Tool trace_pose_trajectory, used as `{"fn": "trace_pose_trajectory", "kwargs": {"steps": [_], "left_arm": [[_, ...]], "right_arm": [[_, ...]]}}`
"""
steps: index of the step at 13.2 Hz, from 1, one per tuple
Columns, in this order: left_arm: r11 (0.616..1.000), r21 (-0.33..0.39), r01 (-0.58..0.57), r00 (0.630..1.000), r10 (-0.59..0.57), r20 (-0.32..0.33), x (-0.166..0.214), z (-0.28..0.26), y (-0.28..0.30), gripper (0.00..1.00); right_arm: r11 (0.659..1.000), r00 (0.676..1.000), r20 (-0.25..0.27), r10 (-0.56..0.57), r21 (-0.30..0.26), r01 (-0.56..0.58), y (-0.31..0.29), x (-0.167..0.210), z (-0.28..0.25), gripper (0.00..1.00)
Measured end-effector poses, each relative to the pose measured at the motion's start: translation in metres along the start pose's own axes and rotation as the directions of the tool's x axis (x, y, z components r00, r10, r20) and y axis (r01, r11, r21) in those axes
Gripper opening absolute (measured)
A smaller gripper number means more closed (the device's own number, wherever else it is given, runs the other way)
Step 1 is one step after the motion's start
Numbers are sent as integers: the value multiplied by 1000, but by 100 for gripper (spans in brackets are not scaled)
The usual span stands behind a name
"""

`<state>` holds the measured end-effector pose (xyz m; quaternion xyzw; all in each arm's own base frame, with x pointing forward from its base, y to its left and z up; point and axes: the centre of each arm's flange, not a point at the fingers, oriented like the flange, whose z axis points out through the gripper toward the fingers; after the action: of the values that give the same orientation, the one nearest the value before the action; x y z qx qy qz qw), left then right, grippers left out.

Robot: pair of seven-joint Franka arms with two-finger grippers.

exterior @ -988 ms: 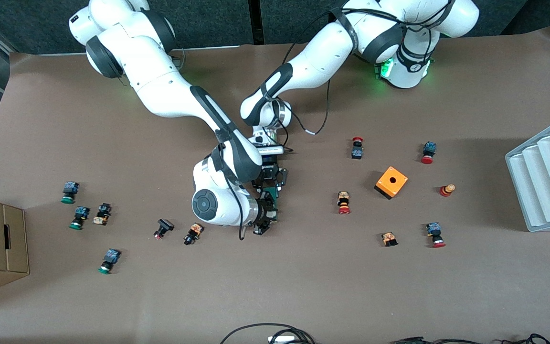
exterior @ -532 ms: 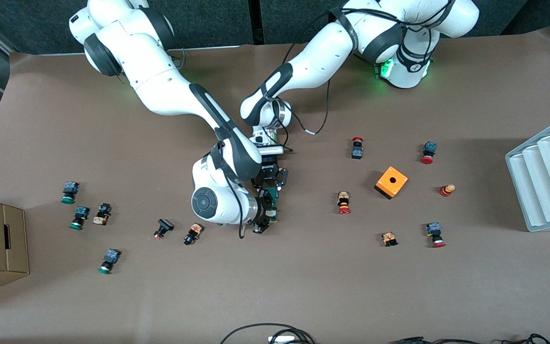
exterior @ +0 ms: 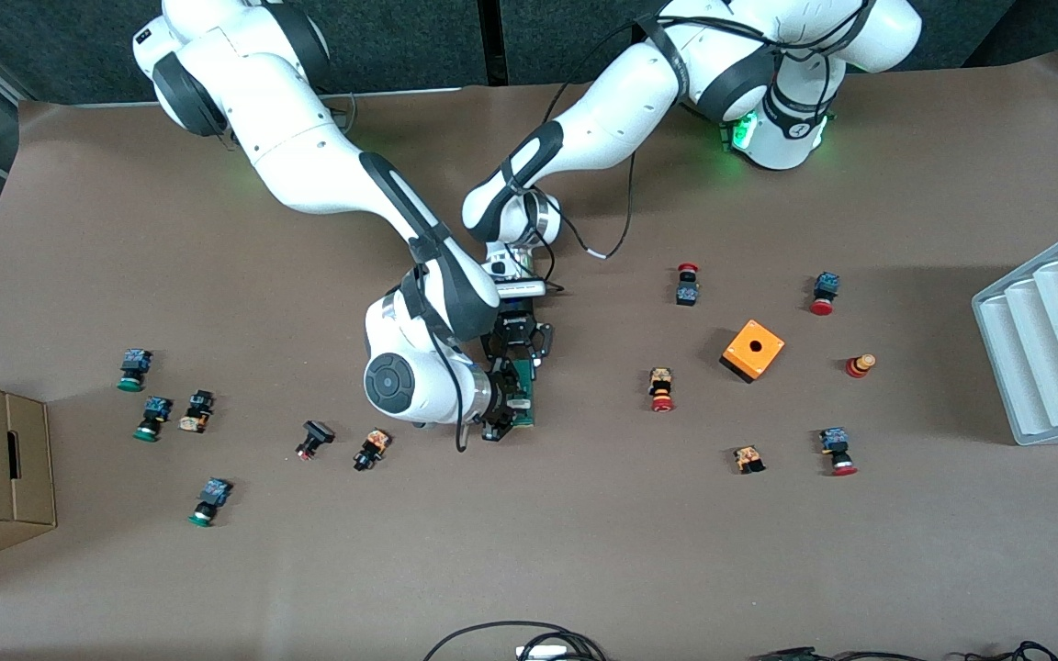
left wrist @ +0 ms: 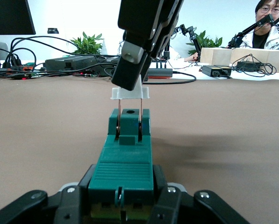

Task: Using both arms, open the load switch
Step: 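Push the white lever down with the right gripper to close it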

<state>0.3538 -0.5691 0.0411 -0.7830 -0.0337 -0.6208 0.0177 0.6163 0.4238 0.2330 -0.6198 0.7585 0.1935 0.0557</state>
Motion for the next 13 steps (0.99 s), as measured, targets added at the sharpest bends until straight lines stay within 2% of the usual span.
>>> {"fn": "trace_pose_trajectory", "kwargs": {"steps": [3,13], "left_arm": [[1000,0,0,1000,0,0,0,0,0,51],[1000,0,0,1000,0,0,0,0,0,52]], "right_arm": [[1000,1000,-12,-16,-7,16,9,-2,1,29],[1000,1000,-8,-21,-11,21,16,-5,-7,27]]}}
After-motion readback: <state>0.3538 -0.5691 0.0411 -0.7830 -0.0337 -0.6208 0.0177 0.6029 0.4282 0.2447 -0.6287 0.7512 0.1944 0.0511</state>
